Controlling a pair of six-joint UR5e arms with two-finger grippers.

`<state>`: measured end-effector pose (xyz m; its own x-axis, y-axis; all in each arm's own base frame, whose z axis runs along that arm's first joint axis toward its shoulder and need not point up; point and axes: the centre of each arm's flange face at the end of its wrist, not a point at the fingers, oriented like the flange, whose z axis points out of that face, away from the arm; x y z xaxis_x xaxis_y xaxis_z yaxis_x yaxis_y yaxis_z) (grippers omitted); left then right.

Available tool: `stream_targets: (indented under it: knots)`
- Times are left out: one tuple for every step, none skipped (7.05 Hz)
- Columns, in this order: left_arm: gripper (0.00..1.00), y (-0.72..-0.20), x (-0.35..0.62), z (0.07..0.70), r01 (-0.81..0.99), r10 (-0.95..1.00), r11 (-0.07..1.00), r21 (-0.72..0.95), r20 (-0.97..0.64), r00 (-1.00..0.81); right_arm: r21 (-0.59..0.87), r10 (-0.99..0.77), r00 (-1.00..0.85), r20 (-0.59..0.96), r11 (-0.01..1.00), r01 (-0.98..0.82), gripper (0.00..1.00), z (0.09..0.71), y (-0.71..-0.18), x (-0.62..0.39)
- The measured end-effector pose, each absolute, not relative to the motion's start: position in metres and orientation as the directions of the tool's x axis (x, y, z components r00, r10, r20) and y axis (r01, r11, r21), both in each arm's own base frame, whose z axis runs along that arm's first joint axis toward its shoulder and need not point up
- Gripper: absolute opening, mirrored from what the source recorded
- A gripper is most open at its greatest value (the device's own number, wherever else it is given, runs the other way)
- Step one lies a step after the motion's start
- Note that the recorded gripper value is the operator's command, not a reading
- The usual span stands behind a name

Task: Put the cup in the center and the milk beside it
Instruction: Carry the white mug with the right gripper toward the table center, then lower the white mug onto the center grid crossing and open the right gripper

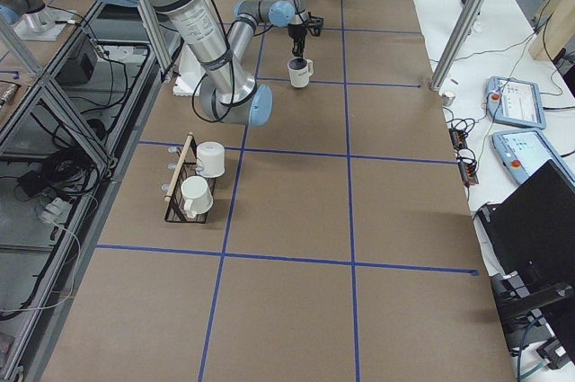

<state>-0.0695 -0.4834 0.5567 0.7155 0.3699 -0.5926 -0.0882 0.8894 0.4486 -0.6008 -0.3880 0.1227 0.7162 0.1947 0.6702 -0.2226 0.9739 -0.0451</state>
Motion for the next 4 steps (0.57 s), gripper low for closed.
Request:
stream_targets:
  knots:
    - [0.99, -0.4833, -0.0695, 0.5578, -0.088, 0.369, 0.890, 0.447, -0.593, 0.715, -0.047, 0.195, 0.719, 0.667, 0.974, -0.220, 0.00, 0.1175, -0.3870, -0.6094]
    - [0.99, -0.4832, -0.0695, 0.5588, -0.088, 0.367, 0.891, 0.445, -0.594, 0.715, -0.047, 0.193, 0.719, 0.667, 0.975, -0.218, 0.00, 0.1148, -0.3867, -0.6134]
    - [0.99, -0.4832, -0.0695, 0.5594, -0.088, 0.366, 0.892, 0.444, -0.595, 0.716, -0.045, 0.191, 0.721, 0.666, 0.975, -0.216, 0.00, 0.1146, -0.3873, -0.6155]
    - [0.99, -0.4832, -0.0695, 0.5598, -0.088, 0.366, 0.892, 0.443, -0.595, 0.716, -0.042, 0.185, 0.724, 0.665, 0.976, -0.212, 0.00, 0.1158, -0.3878, -0.6170]
